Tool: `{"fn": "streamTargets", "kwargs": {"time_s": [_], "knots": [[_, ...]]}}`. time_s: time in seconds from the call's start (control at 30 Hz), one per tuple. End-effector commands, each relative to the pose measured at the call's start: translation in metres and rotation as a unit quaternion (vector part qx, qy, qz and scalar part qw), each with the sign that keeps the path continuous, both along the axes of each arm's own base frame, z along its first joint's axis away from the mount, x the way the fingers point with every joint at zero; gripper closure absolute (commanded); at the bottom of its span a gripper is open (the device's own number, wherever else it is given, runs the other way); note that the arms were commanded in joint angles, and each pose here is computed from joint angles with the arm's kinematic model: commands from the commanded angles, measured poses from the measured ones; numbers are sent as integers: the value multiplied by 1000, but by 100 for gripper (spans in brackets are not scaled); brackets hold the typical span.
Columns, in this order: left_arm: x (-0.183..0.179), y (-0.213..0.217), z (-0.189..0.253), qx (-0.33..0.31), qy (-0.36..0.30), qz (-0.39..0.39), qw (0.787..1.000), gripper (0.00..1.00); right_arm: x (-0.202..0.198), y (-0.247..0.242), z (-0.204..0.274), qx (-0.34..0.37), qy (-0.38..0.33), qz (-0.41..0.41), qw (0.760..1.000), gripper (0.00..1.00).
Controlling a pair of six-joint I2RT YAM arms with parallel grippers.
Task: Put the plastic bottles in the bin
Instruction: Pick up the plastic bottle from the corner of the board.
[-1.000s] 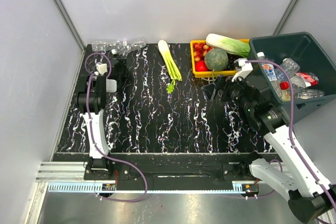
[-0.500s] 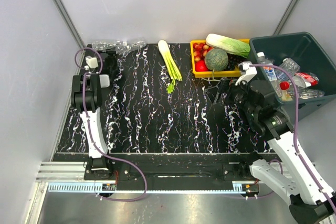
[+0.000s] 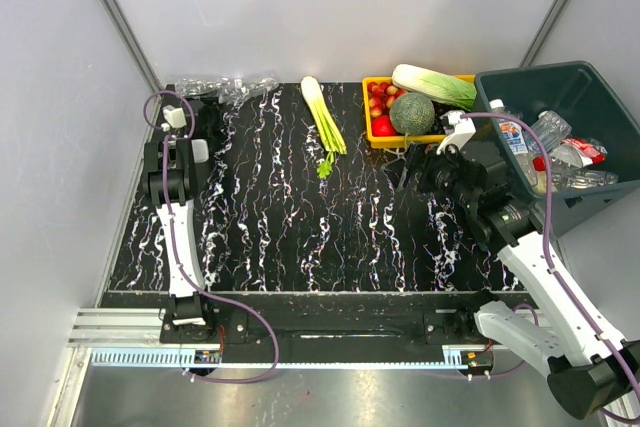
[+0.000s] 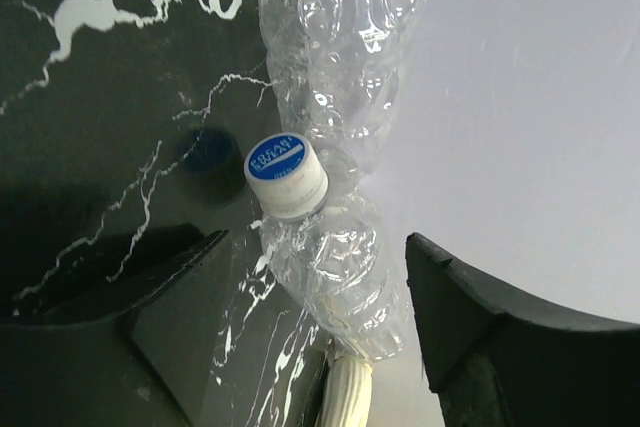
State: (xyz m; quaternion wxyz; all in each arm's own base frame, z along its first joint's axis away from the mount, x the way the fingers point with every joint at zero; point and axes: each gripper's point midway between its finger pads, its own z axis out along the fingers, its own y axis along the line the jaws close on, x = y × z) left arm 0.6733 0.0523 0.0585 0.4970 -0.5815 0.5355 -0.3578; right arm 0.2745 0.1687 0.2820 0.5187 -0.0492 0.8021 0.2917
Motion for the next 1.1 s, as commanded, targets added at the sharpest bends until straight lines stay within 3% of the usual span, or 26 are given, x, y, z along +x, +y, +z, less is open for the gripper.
{"fn": "streamTargets", "kwargs": {"time_s": [0.0, 0.57, 1.07], "knots": [[9, 12, -8, 8, -3, 4, 1000, 28, 5, 10, 21, 20, -40, 15, 999, 1], [26, 16, -19, -23, 4, 21, 999, 37, 7, 10, 23, 20, -45, 16, 999, 0], [47, 20, -22, -39, -34, 23, 998, 40, 21, 20, 9, 23, -29, 22, 999, 1]]}}
